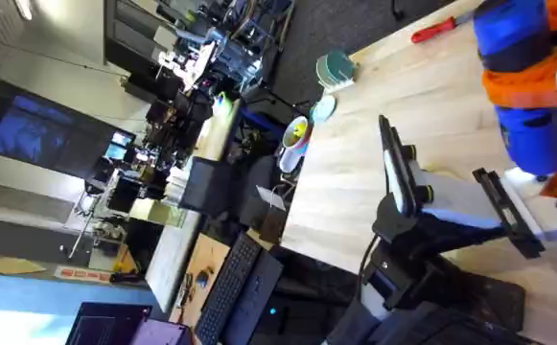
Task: Pick up the gripper from the table and insert it into the empty holder that is missing its gripper. Then pick up a screw, insert it into the mounting hole, and use the screwdriver to tighten it. Finally, clean up the table by picking up the vegetable and placing it into the bucket.
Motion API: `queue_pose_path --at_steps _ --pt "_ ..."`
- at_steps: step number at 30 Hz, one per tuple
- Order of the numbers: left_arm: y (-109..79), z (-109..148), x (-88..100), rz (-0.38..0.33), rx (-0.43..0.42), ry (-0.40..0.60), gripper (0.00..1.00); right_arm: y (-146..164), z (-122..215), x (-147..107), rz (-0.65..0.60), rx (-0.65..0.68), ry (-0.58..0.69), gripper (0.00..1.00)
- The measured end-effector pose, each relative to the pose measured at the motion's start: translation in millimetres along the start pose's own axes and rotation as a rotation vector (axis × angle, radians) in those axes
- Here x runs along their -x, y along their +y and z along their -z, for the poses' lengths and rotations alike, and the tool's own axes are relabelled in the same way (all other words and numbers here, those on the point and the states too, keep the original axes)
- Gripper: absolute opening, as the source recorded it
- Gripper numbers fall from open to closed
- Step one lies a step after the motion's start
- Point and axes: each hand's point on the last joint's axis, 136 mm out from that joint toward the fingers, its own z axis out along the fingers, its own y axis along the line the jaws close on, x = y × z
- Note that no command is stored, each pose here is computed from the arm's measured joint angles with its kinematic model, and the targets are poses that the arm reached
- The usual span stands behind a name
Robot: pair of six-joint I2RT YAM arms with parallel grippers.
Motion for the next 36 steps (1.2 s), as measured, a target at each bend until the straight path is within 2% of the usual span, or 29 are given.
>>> queue_pose_path --at_steps 25,30,36 --pt "-0.1 0.0 0.0 0.0 0.0 0.0 0.004 -1.5 -1.3 -4.9 -0.012 -0.001 0.013 0.017" --pt "0.0 0.0 0.1 0.0 0.0 -0.001 0.004 -4.3 1.1 8.5 0.004 -0.005 -0.036 0.017" --pt "0.0 0.0 0.2 -0.001 0.0 -0.001 0.004 -29.1 19.9 33.9 0.034 -0.084 -0.118 0.017"
